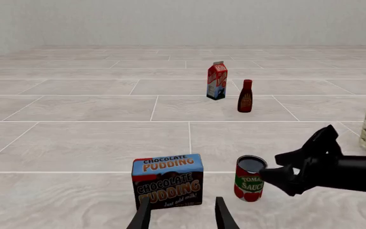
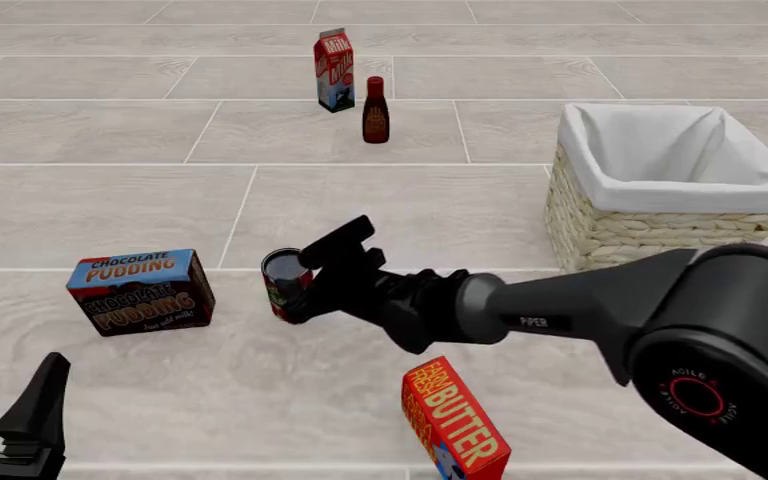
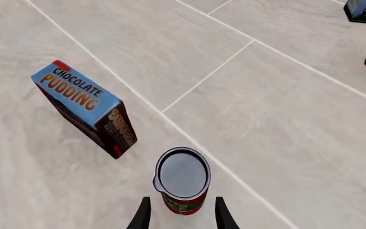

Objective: Pick the tomato sauce and place it in the basket.

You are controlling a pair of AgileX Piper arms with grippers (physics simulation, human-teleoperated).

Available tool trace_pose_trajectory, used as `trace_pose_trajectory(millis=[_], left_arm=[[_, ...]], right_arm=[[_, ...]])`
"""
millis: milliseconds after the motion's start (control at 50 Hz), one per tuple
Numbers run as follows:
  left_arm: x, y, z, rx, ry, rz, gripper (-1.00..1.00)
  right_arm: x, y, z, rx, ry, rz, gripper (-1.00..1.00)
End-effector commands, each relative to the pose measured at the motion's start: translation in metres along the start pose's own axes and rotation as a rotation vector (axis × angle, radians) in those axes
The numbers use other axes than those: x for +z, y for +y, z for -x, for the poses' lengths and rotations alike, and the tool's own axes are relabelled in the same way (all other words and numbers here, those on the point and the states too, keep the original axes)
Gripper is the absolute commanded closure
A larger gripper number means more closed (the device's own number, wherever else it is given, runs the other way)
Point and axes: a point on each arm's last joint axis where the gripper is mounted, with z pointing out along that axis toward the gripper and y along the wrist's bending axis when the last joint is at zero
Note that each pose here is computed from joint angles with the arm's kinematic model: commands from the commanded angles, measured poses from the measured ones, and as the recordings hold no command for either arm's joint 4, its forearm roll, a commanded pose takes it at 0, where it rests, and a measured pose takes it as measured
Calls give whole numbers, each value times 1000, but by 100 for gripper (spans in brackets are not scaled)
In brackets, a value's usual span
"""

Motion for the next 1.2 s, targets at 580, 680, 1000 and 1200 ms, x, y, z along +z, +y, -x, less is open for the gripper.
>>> trace_pose_trajectory(millis=[580,680,1000,1200], left_arm=[[0,0,0,0,0,0,-100],[0,0,0,0,0,0,-100],[0,0,0,0,0,0,-100],[0,0,0,0,0,0,-100]], right_arm=[[13,-1,-12,10,20,-2,-100],[15,-1,-14,11,23,-2,-100],[18,3,-18,8,33,6,-100],[20,2,-20,10,38,3,-100]])
